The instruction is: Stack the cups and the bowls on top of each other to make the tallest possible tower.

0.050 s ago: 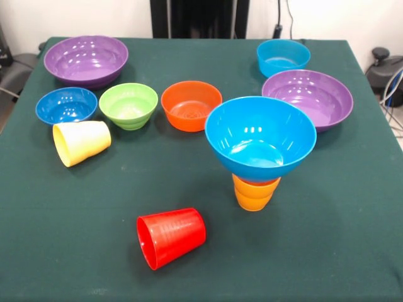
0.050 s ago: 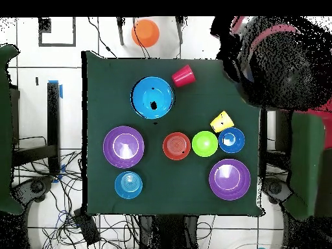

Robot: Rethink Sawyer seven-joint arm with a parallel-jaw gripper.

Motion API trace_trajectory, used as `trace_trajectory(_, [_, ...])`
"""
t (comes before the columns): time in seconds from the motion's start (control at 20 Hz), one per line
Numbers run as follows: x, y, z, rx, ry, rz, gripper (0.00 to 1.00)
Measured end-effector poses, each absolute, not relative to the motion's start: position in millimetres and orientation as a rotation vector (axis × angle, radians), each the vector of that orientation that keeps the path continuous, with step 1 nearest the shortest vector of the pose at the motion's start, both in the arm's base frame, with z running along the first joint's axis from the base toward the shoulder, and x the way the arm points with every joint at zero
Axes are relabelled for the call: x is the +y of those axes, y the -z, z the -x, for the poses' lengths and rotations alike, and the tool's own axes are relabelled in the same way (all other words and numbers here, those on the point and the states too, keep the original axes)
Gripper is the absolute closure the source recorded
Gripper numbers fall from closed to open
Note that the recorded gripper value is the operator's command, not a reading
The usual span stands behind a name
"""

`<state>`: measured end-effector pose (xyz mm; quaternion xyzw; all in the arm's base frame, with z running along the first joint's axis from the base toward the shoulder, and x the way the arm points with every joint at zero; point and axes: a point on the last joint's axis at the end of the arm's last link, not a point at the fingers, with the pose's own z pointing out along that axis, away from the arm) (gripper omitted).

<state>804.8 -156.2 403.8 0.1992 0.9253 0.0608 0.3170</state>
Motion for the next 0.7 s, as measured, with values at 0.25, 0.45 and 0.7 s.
trace_trajectory(0.25, [-132,-397,-805,2.485,-0.16,-0.485,0.0])
trace_trajectory(0.45, [-125,-393,-805,2.495,-0.148,-0.463,0.0])
trace_trajectory(0.7, [-130,-386,-803,2.501,-0.123,-0.453,0.0])
